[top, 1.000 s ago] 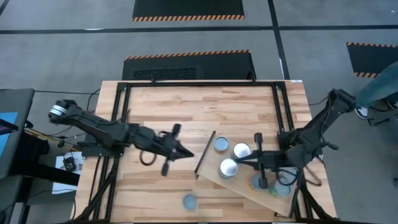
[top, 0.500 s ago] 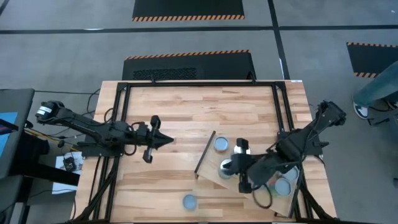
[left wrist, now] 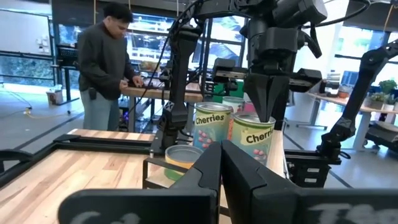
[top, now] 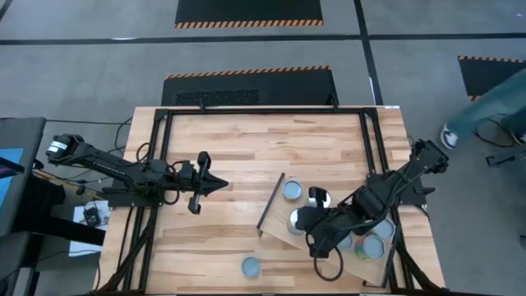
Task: Pick and place cans onto a shelf
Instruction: Put the canned cherries on the shelf
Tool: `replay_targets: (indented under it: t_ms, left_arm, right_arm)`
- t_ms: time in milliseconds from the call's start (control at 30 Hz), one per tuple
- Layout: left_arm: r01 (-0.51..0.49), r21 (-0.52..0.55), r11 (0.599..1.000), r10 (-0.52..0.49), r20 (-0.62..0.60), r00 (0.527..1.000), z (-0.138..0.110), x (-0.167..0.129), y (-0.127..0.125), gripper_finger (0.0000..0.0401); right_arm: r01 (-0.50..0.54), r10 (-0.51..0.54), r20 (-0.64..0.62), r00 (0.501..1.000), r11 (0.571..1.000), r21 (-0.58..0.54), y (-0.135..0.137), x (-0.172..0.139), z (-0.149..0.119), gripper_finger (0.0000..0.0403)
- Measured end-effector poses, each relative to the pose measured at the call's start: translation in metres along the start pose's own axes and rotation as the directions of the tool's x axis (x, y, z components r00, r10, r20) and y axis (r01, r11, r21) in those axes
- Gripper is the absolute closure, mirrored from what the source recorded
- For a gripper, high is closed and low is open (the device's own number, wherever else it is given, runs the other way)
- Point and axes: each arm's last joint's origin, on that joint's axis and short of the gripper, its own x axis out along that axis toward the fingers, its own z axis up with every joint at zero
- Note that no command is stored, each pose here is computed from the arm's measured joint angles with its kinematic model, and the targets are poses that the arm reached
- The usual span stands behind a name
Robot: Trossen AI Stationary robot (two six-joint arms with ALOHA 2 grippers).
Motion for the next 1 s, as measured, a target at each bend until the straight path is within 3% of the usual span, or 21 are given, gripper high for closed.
replay_targets:
  t_ms: [1000]
  left_arm:
    - [-0.004,0.013,1.0,0.004,-0.041,0.999,-0.004,0.0,0.0,0.0401]
  right_arm:
    - [-0.026,0.026,-0.045,0.999,1.0,0.015,0.0,-0.012,-0.008,0.0383]
